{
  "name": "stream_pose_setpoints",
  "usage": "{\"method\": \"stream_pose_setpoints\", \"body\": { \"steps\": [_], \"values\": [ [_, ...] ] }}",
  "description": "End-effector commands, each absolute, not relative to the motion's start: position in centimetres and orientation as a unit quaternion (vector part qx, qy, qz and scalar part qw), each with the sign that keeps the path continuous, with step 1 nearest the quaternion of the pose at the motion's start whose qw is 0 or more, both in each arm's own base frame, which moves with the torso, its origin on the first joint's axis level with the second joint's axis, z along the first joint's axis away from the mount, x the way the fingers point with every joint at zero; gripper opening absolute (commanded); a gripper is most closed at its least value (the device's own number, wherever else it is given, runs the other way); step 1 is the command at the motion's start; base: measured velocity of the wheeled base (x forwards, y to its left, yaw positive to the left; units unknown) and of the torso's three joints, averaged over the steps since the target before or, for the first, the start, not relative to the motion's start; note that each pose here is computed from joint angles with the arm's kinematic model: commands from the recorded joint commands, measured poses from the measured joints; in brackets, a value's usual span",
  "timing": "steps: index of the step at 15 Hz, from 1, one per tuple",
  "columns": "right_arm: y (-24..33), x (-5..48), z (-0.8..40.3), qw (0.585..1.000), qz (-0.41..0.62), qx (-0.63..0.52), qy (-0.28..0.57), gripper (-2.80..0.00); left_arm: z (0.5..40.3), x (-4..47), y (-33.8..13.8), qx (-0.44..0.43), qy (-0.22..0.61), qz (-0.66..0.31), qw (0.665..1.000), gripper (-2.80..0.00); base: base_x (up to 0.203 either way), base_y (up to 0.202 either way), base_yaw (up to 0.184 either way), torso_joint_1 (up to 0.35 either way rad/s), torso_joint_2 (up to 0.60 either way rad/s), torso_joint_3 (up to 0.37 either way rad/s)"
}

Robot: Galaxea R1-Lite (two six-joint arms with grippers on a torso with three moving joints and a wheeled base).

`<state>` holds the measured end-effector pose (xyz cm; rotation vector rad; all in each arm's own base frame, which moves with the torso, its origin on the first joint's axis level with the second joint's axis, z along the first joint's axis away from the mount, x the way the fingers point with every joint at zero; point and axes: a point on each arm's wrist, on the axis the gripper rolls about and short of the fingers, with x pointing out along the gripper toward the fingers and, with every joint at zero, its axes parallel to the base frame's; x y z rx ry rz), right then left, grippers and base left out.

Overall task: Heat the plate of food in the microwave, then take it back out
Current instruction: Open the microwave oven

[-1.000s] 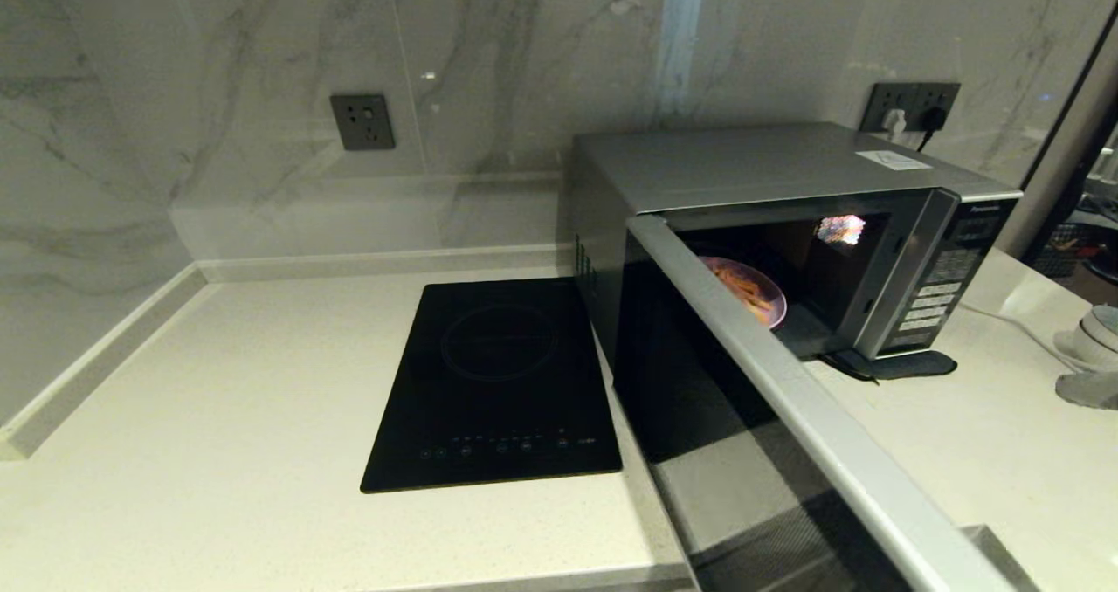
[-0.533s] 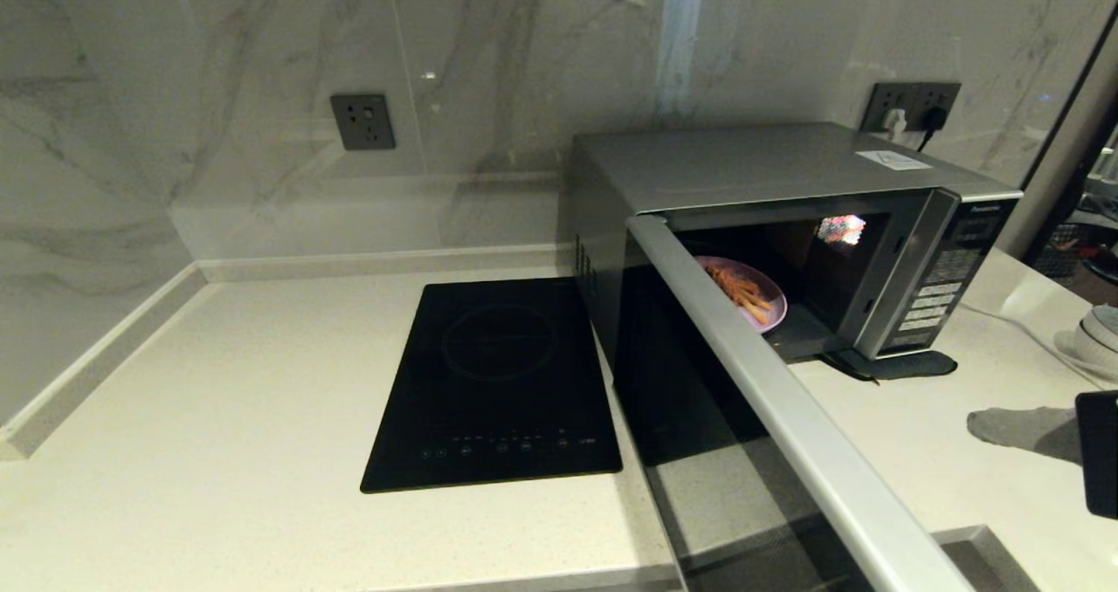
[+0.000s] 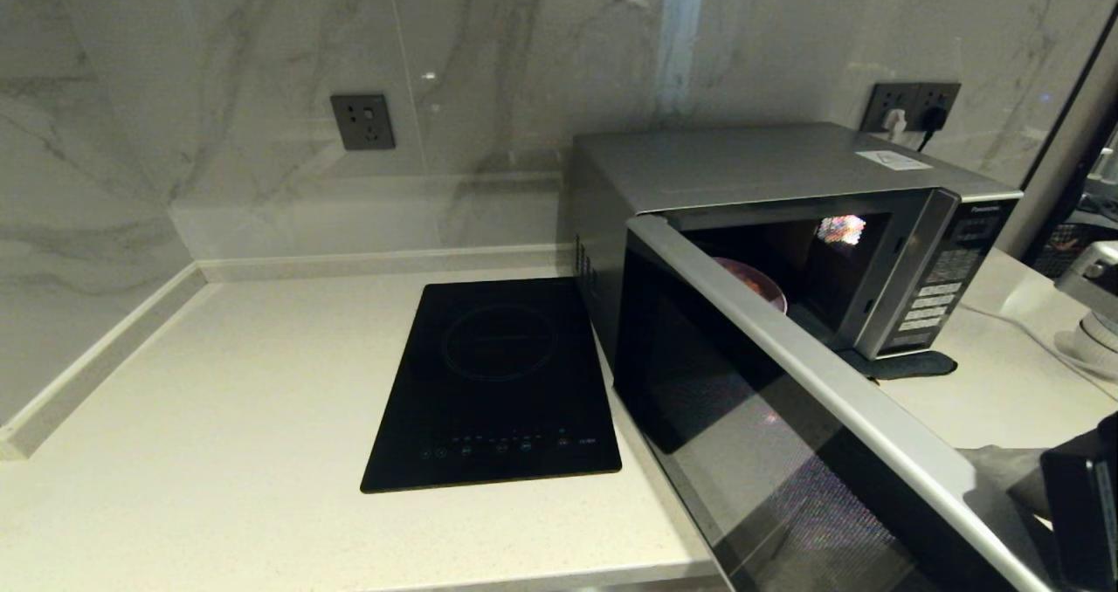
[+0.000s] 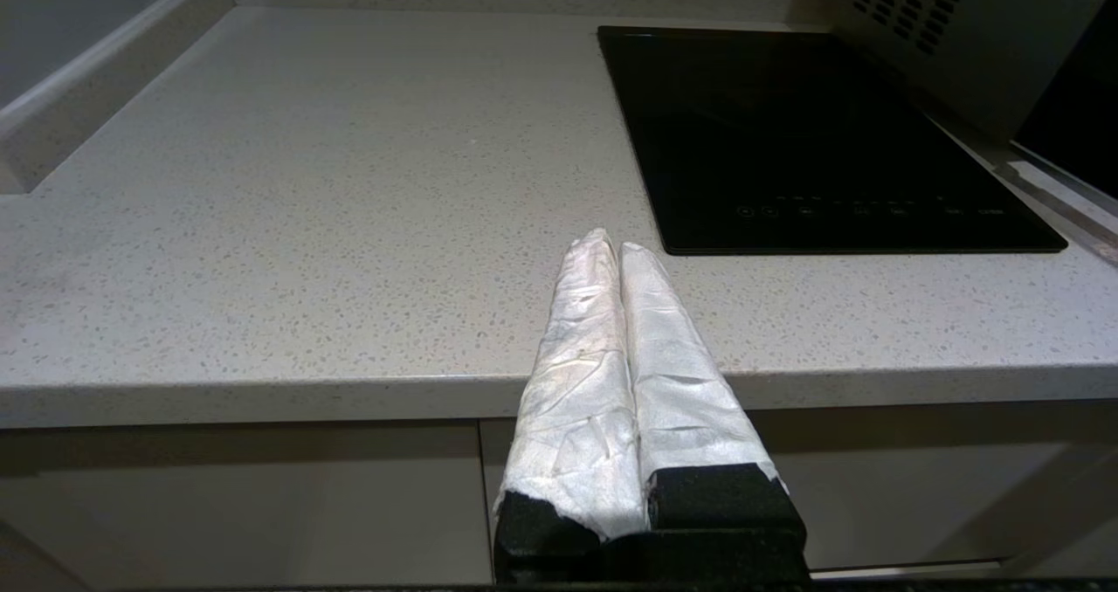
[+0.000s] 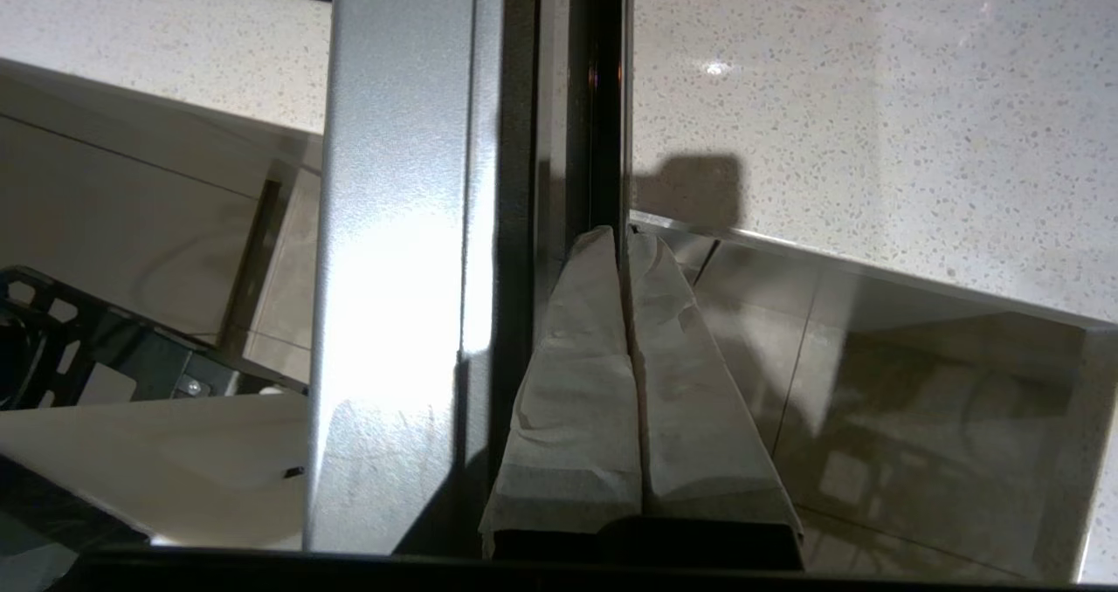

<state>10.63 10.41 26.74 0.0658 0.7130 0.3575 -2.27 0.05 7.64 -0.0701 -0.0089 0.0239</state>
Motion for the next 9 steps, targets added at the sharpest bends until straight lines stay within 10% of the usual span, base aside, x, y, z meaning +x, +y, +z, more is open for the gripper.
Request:
{"method": "stream_pose_setpoints", "body": {
  "steps": [1, 9],
  "values": [
    [10.1, 10.0, 27.0, 0.922, 0.183, 0.036, 0.34, -2.8, 7.6, -2.3, 0.0, -0.035, -0.004, 0.012, 0.999, -2.8, 0.0, 0.0, 0.0, 0.0, 0.0, 0.0],
    [11.0, 8.7, 27.4, 0.907, 0.249, 0.022, 0.34, -2.8, 7.6, -2.3, 0.0, -0.035, -0.004, 0.012, 0.999, -2.8, 0.0, 0.0, 0.0, 0.0, 0.0, 0.0]
  ]
}}
